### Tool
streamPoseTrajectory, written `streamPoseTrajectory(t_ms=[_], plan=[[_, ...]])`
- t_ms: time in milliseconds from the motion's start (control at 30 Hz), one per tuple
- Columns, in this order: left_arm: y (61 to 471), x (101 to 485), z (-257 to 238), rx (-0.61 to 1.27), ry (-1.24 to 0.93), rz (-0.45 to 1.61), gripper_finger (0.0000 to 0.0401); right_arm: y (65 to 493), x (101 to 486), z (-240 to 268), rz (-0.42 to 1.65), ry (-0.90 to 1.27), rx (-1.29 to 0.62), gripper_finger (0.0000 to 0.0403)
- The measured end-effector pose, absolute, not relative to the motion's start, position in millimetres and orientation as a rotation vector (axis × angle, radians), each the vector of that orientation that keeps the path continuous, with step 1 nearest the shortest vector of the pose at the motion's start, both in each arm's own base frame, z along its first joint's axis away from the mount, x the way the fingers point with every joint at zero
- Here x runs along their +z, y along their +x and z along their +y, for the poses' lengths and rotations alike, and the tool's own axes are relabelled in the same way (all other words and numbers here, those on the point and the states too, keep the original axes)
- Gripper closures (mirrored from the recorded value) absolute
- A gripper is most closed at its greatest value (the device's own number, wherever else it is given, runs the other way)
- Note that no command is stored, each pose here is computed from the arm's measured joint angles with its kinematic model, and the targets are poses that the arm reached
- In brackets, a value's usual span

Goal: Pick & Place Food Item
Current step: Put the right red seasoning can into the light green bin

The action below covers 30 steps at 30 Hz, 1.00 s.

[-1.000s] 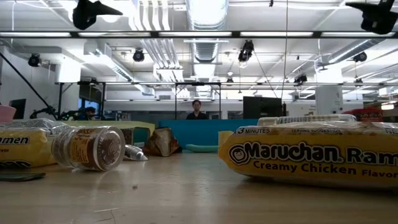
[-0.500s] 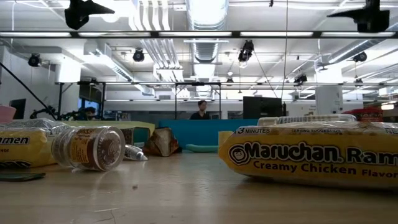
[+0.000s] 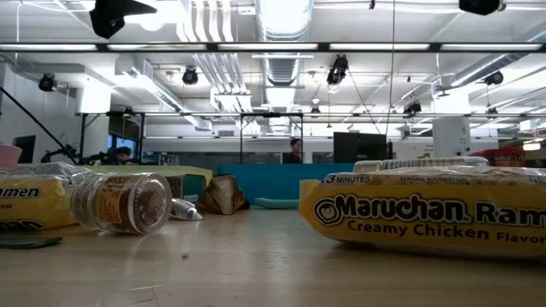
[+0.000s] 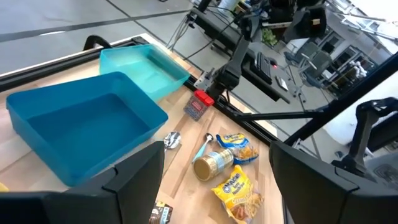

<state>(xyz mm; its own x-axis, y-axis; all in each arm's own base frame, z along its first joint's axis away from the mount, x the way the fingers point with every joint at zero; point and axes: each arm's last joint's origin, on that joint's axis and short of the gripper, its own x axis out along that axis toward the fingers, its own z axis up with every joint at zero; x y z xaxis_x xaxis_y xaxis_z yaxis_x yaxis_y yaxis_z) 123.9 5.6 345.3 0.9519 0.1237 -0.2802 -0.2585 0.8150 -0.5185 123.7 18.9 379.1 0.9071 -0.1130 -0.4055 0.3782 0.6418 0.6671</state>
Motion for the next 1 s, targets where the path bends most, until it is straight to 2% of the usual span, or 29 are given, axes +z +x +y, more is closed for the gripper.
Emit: streamPoseTrajectory(t_ms=[233, 400, 833, 1000], plan=[[124.1, 345.2, 5.1, 0.188, -0.584, 0.246, 0.0104, 144.2, 377.0, 4.5, 0.651, 0.926, -0.439, 0.0068], [124.1, 345.2, 4.9, 0.181, -0.586, 0.248, 0.0104, 155.4, 378.5, -3.3, 0.654, 1.021, -0.548, 0.0068], [123.9, 344.5, 4.8, 0.176, -0.561, 0.258, 0.0104, 181.2, 368.5, -3.3, 0.738, 0.984, -0.587, 0.0068], [123.9, 344.5, 4.8, 0.172, -0.537, 0.26, 0.0104, 190.5, 356.1, -2.4, 0.851, 0.988, -0.627, 0.0068]])
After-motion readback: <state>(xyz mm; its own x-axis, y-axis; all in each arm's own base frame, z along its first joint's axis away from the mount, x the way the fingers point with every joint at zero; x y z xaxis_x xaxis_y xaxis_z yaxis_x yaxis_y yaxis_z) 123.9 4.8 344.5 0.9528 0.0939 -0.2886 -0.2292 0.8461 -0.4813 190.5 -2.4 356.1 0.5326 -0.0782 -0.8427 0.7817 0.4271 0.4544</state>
